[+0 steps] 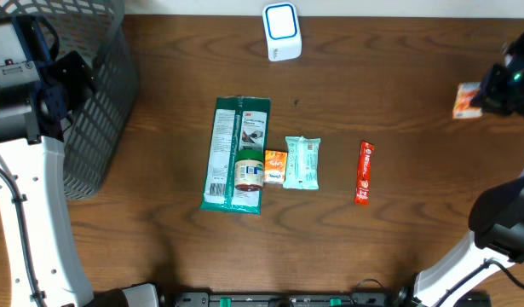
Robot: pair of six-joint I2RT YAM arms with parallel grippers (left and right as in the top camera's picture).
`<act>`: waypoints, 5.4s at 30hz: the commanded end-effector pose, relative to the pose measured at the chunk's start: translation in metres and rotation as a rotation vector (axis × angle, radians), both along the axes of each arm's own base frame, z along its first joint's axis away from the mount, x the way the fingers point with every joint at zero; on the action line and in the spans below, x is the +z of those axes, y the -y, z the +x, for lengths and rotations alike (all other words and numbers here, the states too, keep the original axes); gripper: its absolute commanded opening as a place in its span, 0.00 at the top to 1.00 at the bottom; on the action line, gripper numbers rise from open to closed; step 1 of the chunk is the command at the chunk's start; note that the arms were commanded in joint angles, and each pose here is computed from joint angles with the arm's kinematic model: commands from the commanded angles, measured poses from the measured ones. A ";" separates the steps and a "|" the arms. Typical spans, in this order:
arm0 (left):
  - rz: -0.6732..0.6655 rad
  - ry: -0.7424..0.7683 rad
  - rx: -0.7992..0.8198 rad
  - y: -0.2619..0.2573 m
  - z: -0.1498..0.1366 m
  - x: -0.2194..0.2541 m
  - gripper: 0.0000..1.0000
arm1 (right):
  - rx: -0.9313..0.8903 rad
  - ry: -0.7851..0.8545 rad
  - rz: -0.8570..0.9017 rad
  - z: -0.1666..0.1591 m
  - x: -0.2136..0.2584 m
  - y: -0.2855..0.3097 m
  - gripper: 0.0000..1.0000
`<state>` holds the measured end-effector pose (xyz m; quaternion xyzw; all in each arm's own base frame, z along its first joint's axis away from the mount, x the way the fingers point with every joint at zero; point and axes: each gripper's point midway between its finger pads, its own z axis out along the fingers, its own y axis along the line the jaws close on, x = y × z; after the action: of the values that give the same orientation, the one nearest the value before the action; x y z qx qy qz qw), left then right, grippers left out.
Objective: Scan the item barcode
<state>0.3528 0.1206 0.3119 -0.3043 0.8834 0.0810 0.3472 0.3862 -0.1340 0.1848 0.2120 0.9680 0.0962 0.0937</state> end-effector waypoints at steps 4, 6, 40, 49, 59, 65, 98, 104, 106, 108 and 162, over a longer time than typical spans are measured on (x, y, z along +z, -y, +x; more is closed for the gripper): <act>0.016 0.000 0.007 -0.004 -0.002 0.003 0.07 | -0.112 -0.101 0.070 -0.019 -0.089 0.008 0.99; 0.016 0.000 0.007 -0.004 -0.002 0.003 0.08 | -0.157 -0.123 0.084 -0.029 -0.113 0.012 0.99; 0.016 0.000 0.007 -0.004 -0.002 0.003 0.07 | -0.422 -0.119 0.280 -0.059 -0.104 0.044 0.01; 0.016 0.000 0.007 -0.004 -0.002 0.003 0.07 | -0.150 -0.095 0.374 -0.040 -0.062 -0.018 0.01; 0.016 0.000 0.007 -0.004 -0.002 0.003 0.07 | 0.237 -0.137 0.337 -0.022 -0.064 -0.134 0.01; 0.016 0.000 0.007 -0.004 -0.002 0.003 0.08 | 0.424 -0.138 0.317 -0.022 -0.070 -0.201 0.01; 0.016 0.000 0.007 -0.004 -0.002 0.003 0.08 | 0.653 -0.027 0.196 -0.039 -0.111 -0.311 0.28; 0.016 0.000 0.007 -0.004 -0.002 0.003 0.08 | 0.534 0.070 0.052 -0.033 -0.057 -0.252 0.22; 0.016 0.000 0.007 -0.004 -0.002 0.003 0.08 | 0.449 0.049 -0.037 -0.039 -0.048 -0.220 0.19; 0.016 0.000 0.007 -0.004 -0.002 0.003 0.08 | 0.370 0.015 -0.090 -0.046 -0.043 -0.194 0.18; 0.016 0.000 0.007 -0.004 -0.002 0.003 0.08 | 0.321 -0.012 0.230 -0.104 -0.177 -0.213 0.01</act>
<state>0.3526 0.1206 0.3118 -0.3043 0.8834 0.0812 0.3468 0.2917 0.0653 0.0117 0.0773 0.9798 0.1690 0.0740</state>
